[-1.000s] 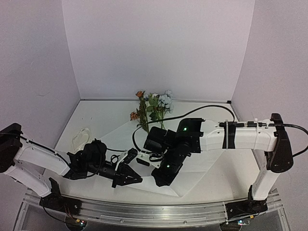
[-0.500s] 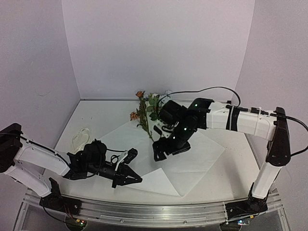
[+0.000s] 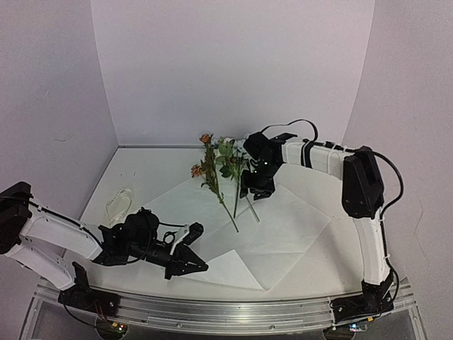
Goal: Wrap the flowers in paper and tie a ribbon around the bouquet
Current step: Adjust the fake flower on the flattened wrapping paper.
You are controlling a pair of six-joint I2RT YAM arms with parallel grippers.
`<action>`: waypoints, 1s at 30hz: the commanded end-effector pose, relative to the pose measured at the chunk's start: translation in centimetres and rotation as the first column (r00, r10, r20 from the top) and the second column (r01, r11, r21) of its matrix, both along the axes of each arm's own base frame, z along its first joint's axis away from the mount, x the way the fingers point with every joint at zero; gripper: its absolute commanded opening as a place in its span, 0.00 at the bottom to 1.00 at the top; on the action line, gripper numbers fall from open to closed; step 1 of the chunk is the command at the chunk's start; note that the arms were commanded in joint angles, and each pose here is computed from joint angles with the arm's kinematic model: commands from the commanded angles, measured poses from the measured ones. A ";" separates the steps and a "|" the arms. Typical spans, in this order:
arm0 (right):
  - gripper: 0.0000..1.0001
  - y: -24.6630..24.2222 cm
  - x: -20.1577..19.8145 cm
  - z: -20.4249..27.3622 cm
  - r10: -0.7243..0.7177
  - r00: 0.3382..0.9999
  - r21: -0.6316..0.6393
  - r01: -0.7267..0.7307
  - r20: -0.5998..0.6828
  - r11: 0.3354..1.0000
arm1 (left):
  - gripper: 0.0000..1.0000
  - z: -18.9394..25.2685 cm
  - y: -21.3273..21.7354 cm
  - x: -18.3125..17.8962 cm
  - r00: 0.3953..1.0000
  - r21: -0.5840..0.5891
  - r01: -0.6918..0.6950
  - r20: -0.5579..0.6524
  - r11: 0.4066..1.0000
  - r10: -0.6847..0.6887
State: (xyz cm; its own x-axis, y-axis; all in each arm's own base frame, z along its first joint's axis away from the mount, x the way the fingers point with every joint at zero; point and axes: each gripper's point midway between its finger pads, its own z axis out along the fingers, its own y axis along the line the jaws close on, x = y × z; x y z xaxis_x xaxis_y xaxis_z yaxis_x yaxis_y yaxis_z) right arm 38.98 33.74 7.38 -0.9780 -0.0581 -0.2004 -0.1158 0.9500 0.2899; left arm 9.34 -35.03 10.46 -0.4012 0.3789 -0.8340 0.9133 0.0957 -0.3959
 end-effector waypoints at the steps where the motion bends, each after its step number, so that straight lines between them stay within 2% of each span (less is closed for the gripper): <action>1: 0.51 1.0 1.3 -0.2 0.015 1.000 0.043 -0.015 -0.002 0.999 | 0.04 2.0 -0.7 0.5 0.997 -0.043 -0.001 0.073 0.999 0.004; 4: 0.50 1.2 1.3 -1.3 0.026 0.999 0.039 -0.025 -0.021 0.999 | 0.04 2.2 -0.8 0.6 0.997 -0.047 -0.001 0.075 0.999 0.004; 7: 0.43 1.1 0.9 -2.6 0.022 0.998 0.034 -0.020 -0.054 0.999 | 0.04 2.2 -1.0 0.7 0.997 -0.047 -0.004 0.072 0.999 0.007; 10: 0.33 1.0 0.4 -3.4 0.012 0.997 0.036 -0.009 -0.075 0.999 | 0.04 2.3 -1.0 0.8 0.997 -0.050 -0.009 0.072 0.999 0.013; 15: 0.09 1.0 0.0 -3.4 -0.001 0.996 0.056 0.005 -0.084 0.998 | 0.04 2.1 -1.1 0.9 0.997 -0.044 -0.016 0.070 0.999 0.019; 18: 0.02 1.6 -0.2 -2.7 -0.001 0.996 0.091 0.010 -0.089 0.996 | 0.04 2.1 -1.1 1.0 0.997 -0.042 -0.021 0.071 0.999 0.024; 20: 0.06 1.8 -0.5 -2.0 0.013 0.997 0.101 -0.004 -0.079 0.995 | 0.04 2.0 -1.1 1.1 0.997 -0.041 -0.025 0.073 0.999 0.028; 24: 0.30 0.8 -0.8 -0.2 0.053 0.999 0.052 -0.053 0.004 0.997 | 0.04 2.1 -1.2 1.1 0.997 -0.044 -0.023 0.074 0.999 0.026; 30: 0.41 -0.7 -1.0 0.0 0.104 0.993 -0.017 -0.103 0.048 0.995 | 0.05 1.8 -0.9 0.9 0.995 -0.039 -0.012 0.102 0.999 0.016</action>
